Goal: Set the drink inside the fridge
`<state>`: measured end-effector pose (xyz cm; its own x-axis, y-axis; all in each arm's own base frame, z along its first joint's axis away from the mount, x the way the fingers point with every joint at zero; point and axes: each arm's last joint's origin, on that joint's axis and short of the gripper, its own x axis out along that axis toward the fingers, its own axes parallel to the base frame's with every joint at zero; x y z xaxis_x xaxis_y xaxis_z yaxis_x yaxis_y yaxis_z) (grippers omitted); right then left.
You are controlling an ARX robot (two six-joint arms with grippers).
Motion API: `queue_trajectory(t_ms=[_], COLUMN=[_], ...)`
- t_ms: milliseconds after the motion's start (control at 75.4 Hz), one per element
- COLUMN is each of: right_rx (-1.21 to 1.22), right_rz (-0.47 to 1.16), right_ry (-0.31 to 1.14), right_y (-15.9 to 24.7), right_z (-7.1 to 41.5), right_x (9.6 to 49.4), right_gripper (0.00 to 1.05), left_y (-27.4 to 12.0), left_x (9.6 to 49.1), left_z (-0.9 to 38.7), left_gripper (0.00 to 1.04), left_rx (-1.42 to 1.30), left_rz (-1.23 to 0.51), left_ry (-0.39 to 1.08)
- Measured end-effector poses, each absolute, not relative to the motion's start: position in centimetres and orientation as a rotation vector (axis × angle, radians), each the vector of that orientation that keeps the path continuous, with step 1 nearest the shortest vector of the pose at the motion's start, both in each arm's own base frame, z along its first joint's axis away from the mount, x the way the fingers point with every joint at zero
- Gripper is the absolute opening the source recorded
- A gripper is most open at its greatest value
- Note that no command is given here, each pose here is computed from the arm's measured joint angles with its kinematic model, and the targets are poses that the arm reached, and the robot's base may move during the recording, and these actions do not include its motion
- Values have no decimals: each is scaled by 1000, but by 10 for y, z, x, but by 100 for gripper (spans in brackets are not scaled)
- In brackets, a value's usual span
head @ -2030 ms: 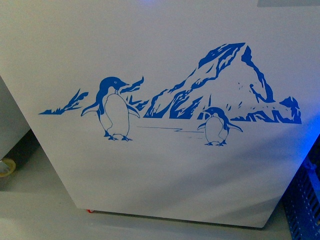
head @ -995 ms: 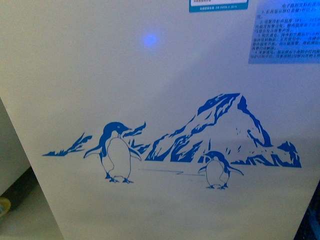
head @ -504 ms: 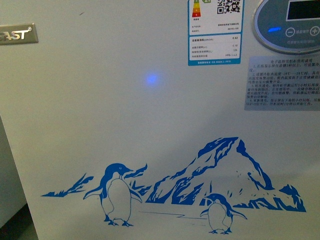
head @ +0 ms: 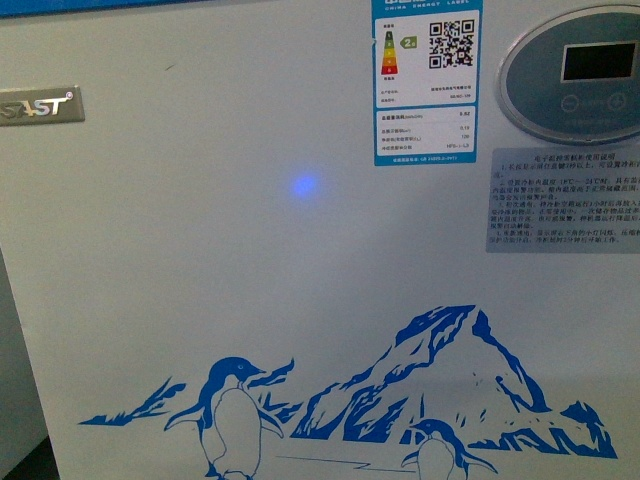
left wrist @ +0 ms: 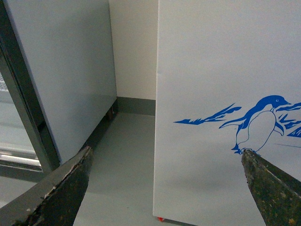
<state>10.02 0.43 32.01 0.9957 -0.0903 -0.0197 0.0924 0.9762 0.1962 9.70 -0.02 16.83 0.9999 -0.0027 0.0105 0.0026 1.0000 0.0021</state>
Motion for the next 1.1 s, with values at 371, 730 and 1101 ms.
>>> queue_trajectory(t_ms=[371,730,1101], right_rx=[171,93,76], right_rz=[35,136,124], right_ry=[-30,-119,-127], right_y=[-7,-1,1], right_z=[299,298,298], right_x=[104,103,102], right_gripper=[40,40,40], left_y=[0,0,0], left_x=[97,97,97], left_z=[168,168,168], left_gripper=[97,97,97], left_rx=[2,2,2], left_rz=[-2,-2,-2], left_ry=[-10,-10,-10])
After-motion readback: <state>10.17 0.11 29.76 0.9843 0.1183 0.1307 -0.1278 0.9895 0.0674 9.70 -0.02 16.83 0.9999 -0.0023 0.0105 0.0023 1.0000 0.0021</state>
